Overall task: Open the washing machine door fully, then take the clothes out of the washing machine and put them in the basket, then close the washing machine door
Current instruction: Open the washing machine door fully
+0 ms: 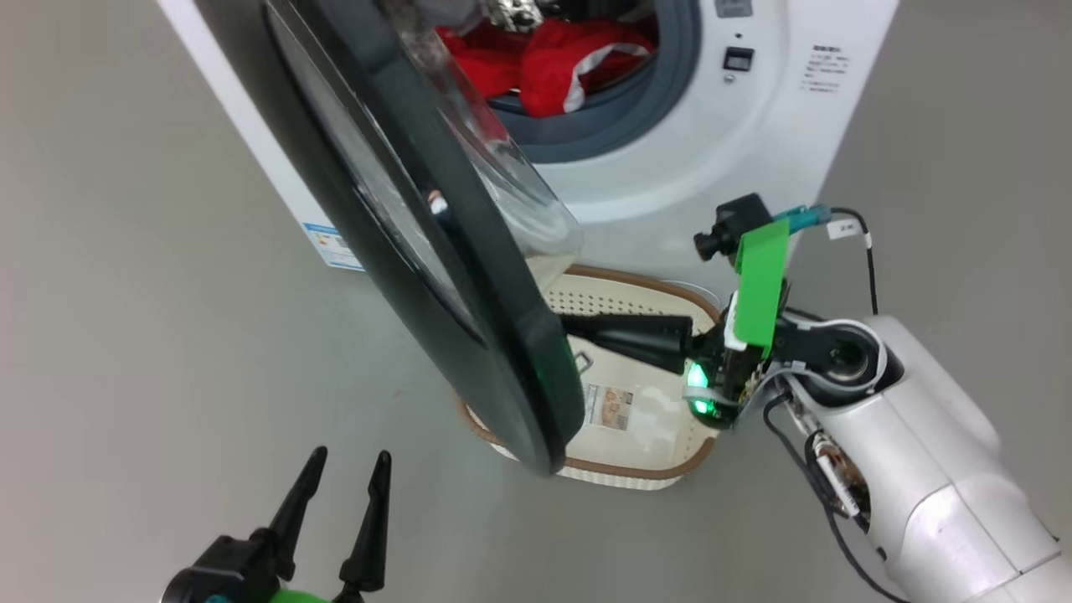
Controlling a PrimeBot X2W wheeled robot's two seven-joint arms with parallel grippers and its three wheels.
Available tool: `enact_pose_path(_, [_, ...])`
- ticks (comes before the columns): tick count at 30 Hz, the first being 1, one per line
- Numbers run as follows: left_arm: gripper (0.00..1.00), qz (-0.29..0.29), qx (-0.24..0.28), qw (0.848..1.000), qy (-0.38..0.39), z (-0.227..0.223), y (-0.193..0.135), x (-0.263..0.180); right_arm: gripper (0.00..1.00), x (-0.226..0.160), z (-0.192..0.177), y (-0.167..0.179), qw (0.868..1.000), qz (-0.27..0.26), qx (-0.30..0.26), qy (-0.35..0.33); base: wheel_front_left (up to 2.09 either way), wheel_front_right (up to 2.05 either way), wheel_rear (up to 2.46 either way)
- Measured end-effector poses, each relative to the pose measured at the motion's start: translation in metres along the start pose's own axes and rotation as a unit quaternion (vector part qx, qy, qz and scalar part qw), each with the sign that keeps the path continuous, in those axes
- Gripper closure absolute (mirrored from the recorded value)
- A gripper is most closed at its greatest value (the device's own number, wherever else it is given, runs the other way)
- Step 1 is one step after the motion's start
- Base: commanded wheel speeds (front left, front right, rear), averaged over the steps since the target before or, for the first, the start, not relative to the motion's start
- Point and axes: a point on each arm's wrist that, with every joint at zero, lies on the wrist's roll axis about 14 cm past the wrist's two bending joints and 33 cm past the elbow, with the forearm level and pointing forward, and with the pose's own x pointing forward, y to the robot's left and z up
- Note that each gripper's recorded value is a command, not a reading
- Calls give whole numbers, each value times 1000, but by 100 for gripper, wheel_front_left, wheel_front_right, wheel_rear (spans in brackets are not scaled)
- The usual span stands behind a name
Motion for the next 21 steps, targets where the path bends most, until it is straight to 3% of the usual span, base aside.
enact_pose_path(21, [0,76,-4,997,-33,18,45,-43,100,55,-69,10,994,14,1,110,0,0,0])
